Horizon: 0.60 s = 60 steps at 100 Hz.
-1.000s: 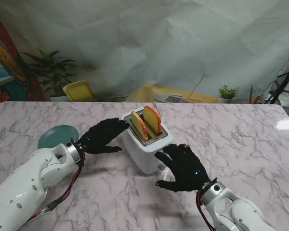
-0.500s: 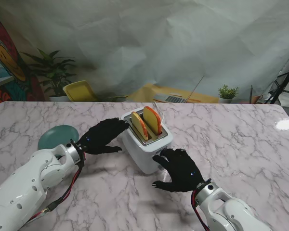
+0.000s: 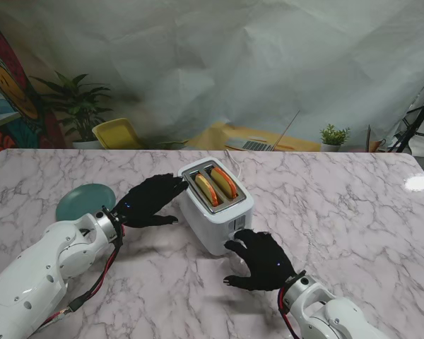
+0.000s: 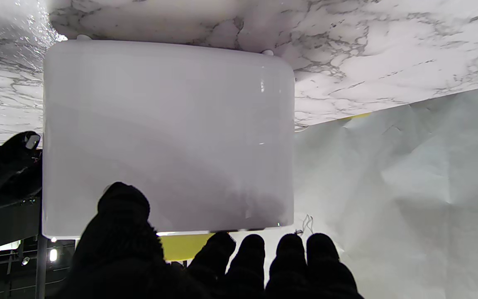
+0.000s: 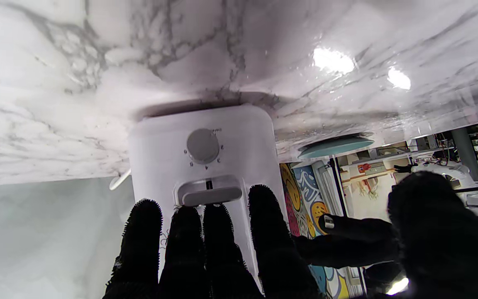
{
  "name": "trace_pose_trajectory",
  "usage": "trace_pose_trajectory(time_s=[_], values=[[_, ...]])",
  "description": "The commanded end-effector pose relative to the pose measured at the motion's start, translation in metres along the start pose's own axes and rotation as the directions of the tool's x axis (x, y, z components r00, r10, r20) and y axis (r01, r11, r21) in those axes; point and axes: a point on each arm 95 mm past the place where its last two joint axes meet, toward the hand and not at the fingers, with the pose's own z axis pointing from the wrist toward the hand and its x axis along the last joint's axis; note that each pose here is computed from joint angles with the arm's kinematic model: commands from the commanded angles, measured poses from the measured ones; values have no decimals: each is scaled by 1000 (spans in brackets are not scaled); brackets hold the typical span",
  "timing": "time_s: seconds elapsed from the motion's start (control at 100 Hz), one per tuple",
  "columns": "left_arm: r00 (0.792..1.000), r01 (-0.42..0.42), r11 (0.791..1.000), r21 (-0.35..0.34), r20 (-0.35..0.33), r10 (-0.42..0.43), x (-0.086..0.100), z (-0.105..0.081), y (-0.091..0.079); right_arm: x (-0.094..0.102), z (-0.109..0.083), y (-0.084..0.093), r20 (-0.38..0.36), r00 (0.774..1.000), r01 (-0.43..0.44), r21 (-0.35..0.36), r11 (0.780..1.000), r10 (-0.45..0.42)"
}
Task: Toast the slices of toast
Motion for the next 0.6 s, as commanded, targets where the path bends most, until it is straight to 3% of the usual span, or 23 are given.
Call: trace_pose_trajectory(time_s=[0.0, 0.35, 0.59], values=[[1000, -2, 1000, -9, -1, 2, 0, 1, 1, -1, -9, -28, 11, 1000, -20, 90, 996, 19], [1000, -6, 1000, -9, -3, 6, 0, 1, 1, -2, -9, -35, 19, 999, -50, 117, 992, 48], [1000, -13, 1000, -2, -1, 13, 0, 0, 0, 5, -13, -8, -8, 1000, -3, 38, 999, 3]])
